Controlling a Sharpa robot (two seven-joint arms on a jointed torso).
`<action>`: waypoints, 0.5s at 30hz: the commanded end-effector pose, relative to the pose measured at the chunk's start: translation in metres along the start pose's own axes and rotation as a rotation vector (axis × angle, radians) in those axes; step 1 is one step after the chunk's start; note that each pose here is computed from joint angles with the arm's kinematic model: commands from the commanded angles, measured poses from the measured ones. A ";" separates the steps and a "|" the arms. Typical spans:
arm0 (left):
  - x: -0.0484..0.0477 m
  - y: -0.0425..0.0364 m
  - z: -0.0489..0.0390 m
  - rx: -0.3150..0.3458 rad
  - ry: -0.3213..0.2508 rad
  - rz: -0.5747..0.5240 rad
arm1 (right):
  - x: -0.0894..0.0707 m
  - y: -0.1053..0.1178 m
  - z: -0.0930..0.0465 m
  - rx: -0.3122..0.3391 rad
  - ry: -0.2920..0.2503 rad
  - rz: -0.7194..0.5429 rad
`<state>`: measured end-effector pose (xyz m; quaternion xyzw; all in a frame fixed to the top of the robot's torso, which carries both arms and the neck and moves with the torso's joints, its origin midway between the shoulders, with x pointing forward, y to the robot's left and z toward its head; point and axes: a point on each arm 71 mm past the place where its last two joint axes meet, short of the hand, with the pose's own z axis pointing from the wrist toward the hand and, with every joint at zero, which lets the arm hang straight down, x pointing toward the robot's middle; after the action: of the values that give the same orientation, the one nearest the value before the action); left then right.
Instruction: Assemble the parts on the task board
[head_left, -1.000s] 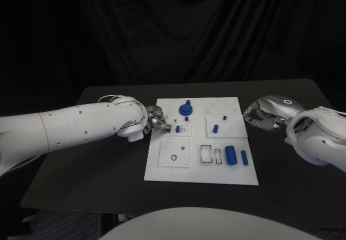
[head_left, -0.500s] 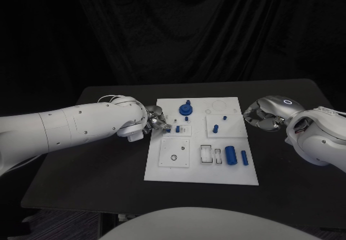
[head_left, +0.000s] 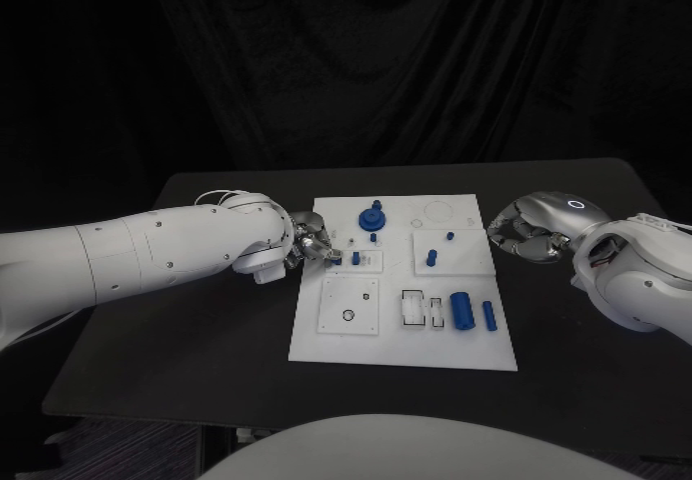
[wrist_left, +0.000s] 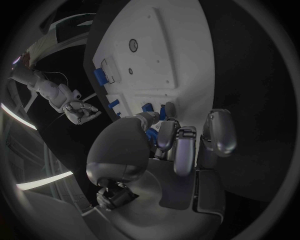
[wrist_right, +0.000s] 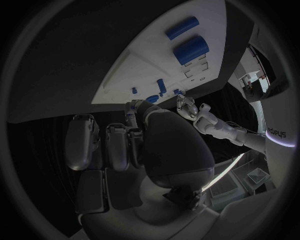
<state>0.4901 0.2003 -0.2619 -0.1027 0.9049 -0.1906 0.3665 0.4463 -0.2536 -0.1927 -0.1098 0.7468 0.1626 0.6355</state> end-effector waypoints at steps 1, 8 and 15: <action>0.0077 0.0046 0.0007 -0.026 0.048 0.011 | 0.000 -0.001 0.000 0.016 0.005 -0.005; 0.0082 0.0051 0.0004 -0.029 0.052 0.012 | 0.000 -0.001 0.000 0.017 0.006 -0.006; 0.0086 0.0036 0.0015 -0.027 0.055 0.014 | 0.001 -0.002 0.001 0.024 0.013 0.019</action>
<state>0.4897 0.2004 -0.2618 -0.1014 0.9067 -0.1894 0.3630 0.4467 -0.2536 -0.1931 -0.1074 0.7488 0.1628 0.6335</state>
